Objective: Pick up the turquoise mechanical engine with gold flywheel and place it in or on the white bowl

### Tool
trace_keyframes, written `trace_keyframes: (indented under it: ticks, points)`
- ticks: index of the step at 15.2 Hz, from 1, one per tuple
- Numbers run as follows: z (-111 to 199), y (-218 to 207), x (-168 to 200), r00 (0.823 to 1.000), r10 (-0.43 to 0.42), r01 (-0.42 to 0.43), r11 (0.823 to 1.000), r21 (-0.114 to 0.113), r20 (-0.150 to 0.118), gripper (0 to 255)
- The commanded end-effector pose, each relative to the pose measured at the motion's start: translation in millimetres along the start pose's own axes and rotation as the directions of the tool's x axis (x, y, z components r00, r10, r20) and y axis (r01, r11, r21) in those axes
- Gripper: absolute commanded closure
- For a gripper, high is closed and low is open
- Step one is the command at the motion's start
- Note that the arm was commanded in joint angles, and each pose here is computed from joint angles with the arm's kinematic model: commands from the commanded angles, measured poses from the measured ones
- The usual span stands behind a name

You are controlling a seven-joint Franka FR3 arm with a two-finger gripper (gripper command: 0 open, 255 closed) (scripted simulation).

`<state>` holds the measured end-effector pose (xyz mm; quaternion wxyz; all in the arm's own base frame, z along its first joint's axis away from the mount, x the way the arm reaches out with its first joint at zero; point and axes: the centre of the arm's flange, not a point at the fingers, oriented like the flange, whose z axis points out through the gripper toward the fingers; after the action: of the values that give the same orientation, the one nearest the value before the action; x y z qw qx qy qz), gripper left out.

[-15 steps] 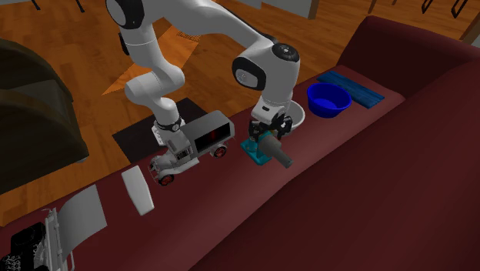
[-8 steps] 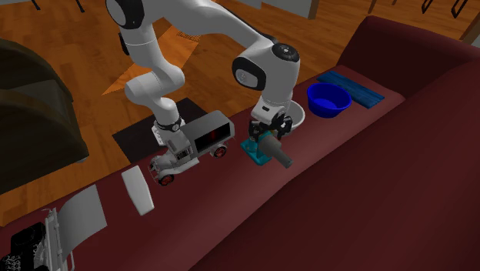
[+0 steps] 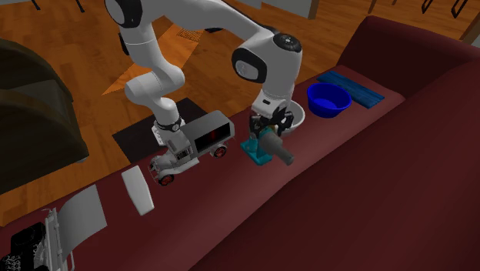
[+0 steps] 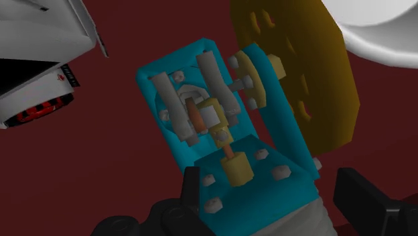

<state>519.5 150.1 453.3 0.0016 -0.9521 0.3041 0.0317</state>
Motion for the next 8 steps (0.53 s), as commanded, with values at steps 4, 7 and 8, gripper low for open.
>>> trace_keyframes:
  ticks: [4,7,8]
  points:
    - [-28,0,-2,1.000,0.000,0.000,1.000,0.001,-0.001,255]
    - [-44,0,-3,1.000,0.000,0.000,1.000,0.001,-0.001,255]
    - [-49,0,-4,1.000,0.000,0.000,1.000,0.001,-0.001,255]
